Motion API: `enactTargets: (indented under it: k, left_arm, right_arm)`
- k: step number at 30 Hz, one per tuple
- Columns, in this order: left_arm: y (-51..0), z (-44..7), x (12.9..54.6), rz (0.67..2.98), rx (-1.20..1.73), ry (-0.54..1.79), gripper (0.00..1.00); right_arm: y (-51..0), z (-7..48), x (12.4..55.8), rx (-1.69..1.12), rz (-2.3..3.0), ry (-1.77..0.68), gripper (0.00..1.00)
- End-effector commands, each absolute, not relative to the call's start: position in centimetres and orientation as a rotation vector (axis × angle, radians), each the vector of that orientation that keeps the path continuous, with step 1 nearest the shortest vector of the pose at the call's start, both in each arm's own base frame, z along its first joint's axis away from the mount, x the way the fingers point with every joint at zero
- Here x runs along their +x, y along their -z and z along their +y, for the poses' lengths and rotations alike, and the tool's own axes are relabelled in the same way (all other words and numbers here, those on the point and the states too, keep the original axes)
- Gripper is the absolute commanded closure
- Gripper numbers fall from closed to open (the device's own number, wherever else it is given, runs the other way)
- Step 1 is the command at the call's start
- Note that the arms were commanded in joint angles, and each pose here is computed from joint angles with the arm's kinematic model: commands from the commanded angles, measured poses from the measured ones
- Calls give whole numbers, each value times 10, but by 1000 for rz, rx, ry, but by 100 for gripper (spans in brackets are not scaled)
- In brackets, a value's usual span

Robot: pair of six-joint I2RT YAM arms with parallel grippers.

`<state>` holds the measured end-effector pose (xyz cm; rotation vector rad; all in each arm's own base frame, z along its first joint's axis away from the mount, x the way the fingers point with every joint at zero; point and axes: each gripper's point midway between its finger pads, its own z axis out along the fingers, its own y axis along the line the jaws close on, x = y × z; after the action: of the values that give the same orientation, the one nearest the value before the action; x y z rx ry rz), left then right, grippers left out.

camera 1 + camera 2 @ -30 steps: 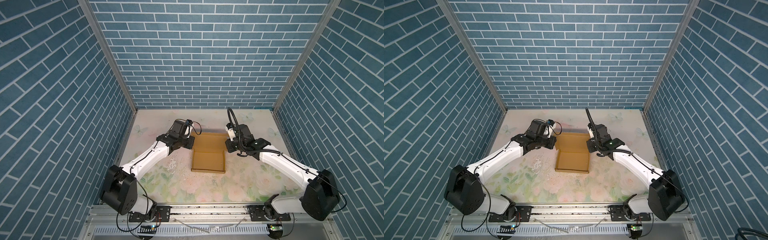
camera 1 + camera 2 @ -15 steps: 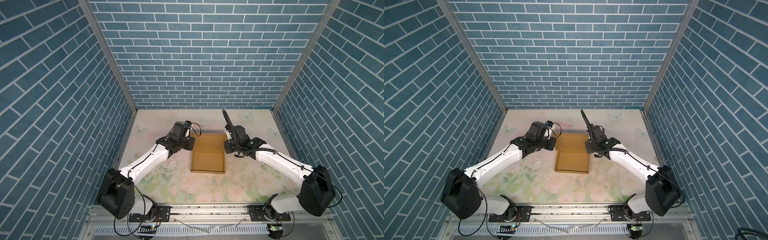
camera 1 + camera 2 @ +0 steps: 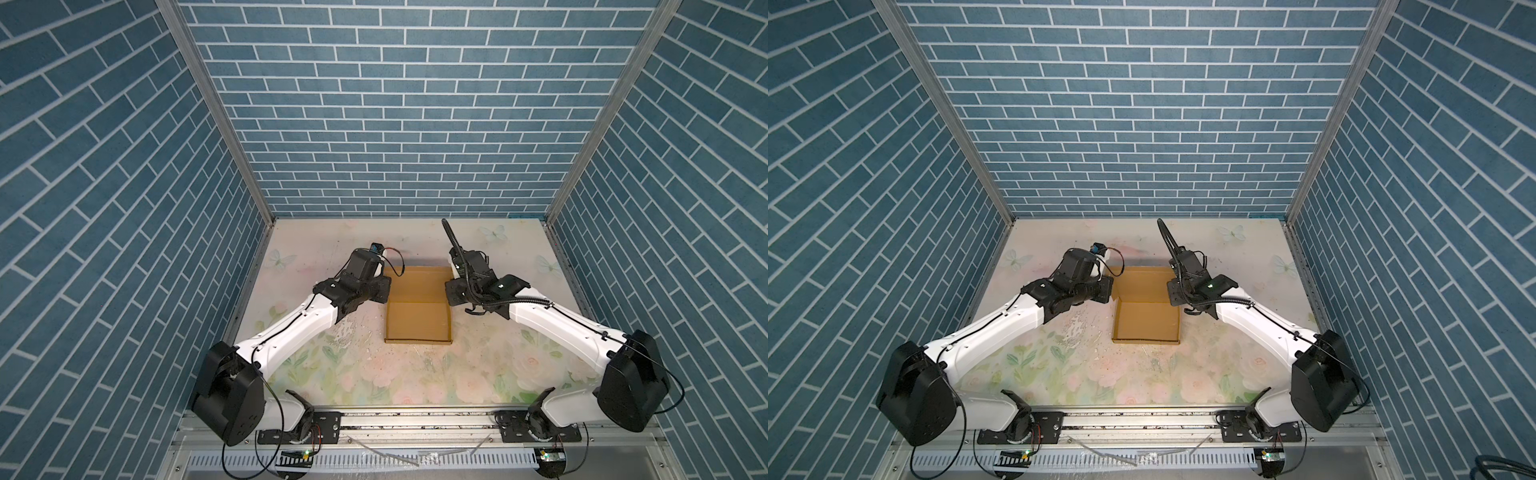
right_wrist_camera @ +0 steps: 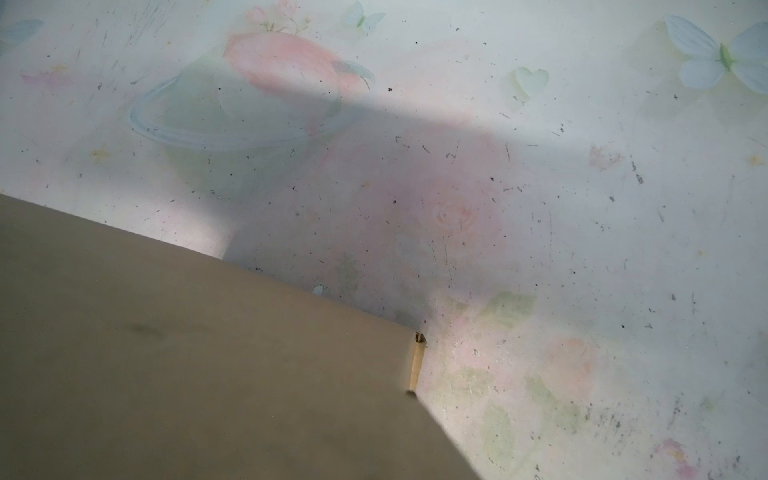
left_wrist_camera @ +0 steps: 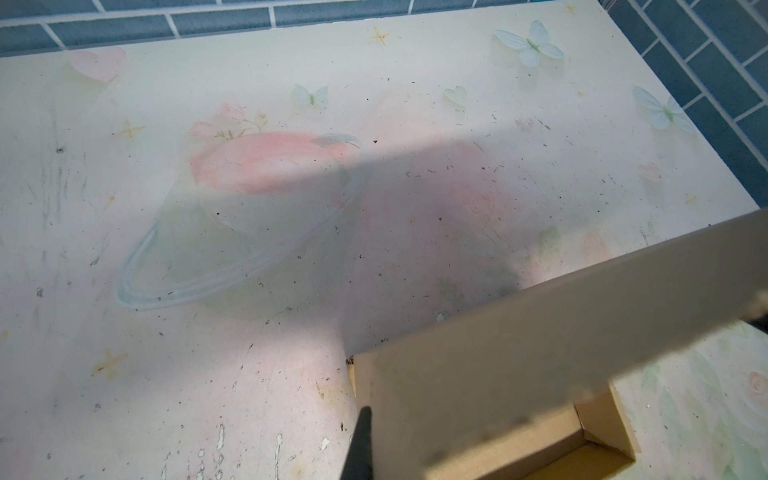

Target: Fold the paper box

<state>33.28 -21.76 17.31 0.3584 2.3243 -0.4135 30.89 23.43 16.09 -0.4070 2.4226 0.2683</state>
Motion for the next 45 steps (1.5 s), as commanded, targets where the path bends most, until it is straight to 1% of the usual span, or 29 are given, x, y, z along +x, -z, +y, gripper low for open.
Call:
enactTargets:
  k: [1,18,37,44,45]
  left_arm:
    - [-184,-221,332,2271,340,431,97]
    - [-176,-224,322,2215,294,434,98]
    - [-153,-228,296,2219,299,424,98]
    - [-150,-231,288,2186,298,404,98]
    - [-141,-228,284,2198,302,392,98]
  right_arm:
    - [-173,241,313,-356,2395,-290,91]
    - [-159,253,302,-331,2245,-323,93]
    - [-151,265,282,-332,2187,-305,93]
    - [-149,267,275,-334,2166,-299,93]
    - [-148,267,274,-334,2166,-298,93]
